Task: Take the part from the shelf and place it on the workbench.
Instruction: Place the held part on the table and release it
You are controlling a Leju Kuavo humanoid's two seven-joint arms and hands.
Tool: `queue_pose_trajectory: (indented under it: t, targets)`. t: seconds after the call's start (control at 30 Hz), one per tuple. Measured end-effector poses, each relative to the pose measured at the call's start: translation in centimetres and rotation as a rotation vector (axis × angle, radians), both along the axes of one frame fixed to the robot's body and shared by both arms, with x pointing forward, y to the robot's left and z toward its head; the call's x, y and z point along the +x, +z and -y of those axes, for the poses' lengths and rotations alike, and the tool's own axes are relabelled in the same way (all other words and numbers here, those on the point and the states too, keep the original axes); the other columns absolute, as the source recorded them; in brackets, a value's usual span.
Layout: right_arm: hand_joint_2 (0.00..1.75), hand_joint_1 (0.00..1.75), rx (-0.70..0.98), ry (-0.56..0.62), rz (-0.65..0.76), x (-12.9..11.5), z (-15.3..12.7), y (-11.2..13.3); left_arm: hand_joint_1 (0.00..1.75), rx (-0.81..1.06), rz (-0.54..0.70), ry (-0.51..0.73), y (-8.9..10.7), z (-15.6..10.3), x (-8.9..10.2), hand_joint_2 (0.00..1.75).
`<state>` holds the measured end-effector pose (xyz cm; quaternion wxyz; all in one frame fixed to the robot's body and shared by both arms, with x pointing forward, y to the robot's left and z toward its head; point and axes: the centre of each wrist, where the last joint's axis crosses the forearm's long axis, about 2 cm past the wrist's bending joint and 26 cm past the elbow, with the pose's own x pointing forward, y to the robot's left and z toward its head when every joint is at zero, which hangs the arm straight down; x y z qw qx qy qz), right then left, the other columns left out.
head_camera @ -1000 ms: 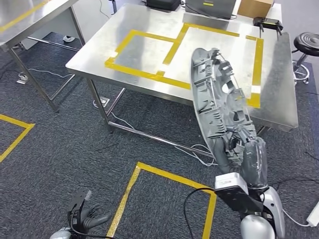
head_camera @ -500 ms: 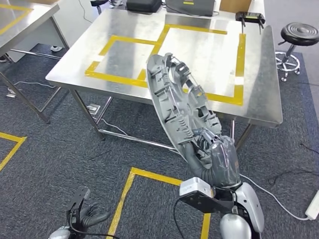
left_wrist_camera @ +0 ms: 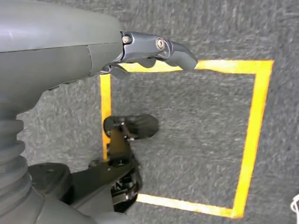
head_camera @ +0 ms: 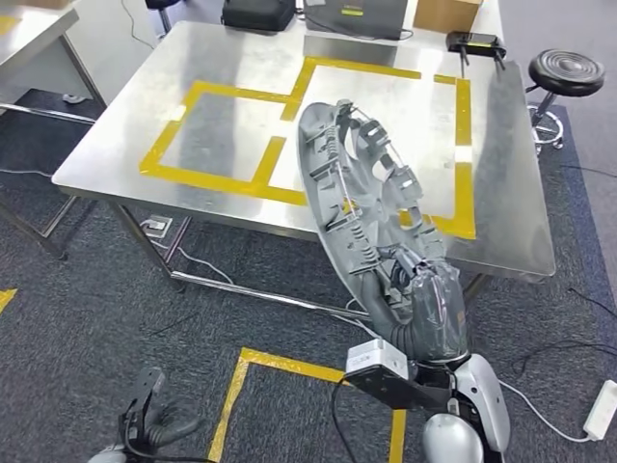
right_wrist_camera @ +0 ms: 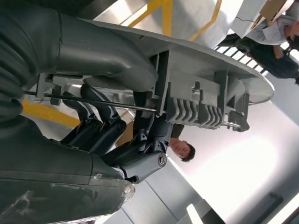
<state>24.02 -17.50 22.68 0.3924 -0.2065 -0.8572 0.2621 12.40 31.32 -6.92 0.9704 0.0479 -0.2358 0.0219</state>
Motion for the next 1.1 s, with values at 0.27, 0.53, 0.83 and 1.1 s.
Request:
queue_pose_trajectory:
  t: [0.27,0.53,0.83,1.1]
  targets:
    - [1.75,1.75,-0.010,-0.004,-0.028,-0.1,0.2,-0.8,0.00,-0.003,-0.025,0.003,-0.4,0.0,-1.2,1.75]
    - [1.75,1.75,-0.039,-0.019,-0.060,0.1,0.4,-0.9,0.00,-0.005,0.013,0.007,0.2,0.1,0.8,1.75]
    - [1.75,1.75,-0.170,-0.073,-0.203,0.6,0.3,-2.5,0.00,-0.001,-0.037,0.025,-0.4,-0.2,-0.9,1.75]
    - [1.75,1.75,-0.359,-0.085,-0.256,3.1,-0.6,-3.4,0.00,0.010,-0.020,0.027,0.1,-0.2,0.9,1.75]
